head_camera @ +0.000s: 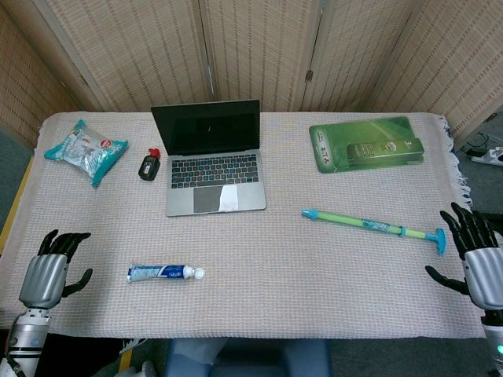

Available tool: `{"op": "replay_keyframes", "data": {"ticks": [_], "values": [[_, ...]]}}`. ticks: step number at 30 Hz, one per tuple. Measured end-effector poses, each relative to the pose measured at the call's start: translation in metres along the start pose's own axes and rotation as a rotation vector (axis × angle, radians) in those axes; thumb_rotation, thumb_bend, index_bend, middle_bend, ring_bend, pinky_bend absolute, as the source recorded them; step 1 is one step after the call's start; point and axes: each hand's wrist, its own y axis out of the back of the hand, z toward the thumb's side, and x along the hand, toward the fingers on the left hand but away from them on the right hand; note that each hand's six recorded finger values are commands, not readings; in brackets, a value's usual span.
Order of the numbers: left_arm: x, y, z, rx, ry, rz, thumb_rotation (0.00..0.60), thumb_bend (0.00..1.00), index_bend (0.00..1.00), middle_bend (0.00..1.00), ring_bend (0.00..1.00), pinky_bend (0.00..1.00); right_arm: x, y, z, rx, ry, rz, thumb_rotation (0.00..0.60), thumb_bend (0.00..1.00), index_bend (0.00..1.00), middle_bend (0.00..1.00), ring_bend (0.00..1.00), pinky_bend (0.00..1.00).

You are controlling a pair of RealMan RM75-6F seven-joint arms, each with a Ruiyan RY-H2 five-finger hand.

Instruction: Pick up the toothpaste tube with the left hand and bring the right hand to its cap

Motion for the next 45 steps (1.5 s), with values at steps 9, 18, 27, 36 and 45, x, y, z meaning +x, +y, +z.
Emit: {"op": "replay_keyframes", "data": {"ticks": [9,18,27,36,45], "values": [[-0.003,0.007,-0.008,0.016,0.028,0.037,0.6,0.39,0.22,0.27,0.18,0.09,0.001,0.007,0.0,-0.004,0.008,-0.009,0.6,0.2,0.0,0.02,0.0,0.0],[0.014,-0.006,0.009,0.019,-0.046,-0.016,0.6,0.39,0.22,0.27,0.18,0.09,-0.003,0.014,-0.001,0.006,0.012,-0.02,0.6,0.2,0.0,0.02,0.0,0.0],[0.039,-0.047,0.048,0.056,-0.181,-0.182,0.6,0.35,0.17,0.21,0.14,0.06,-0.005,0.015,-0.005,0.002,0.002,-0.02,0.6,0.2,0.0,0.02,0.0,0.0],[0.041,-0.093,0.082,0.114,-0.254,-0.342,0.6,0.32,0.15,0.18,0.11,0.05,-0.005,0.013,-0.01,0.002,-0.016,-0.016,0.6,0.2,0.0,0.02,0.0,0.0],[0.036,-0.109,0.085,0.098,-0.225,-0.37,0.6,0.32,0.27,0.22,0.17,0.08,-0.006,0.01,-0.013,-0.004,-0.025,-0.008,0.6,0.2,0.0,0.02,0.0,0.0]]}}
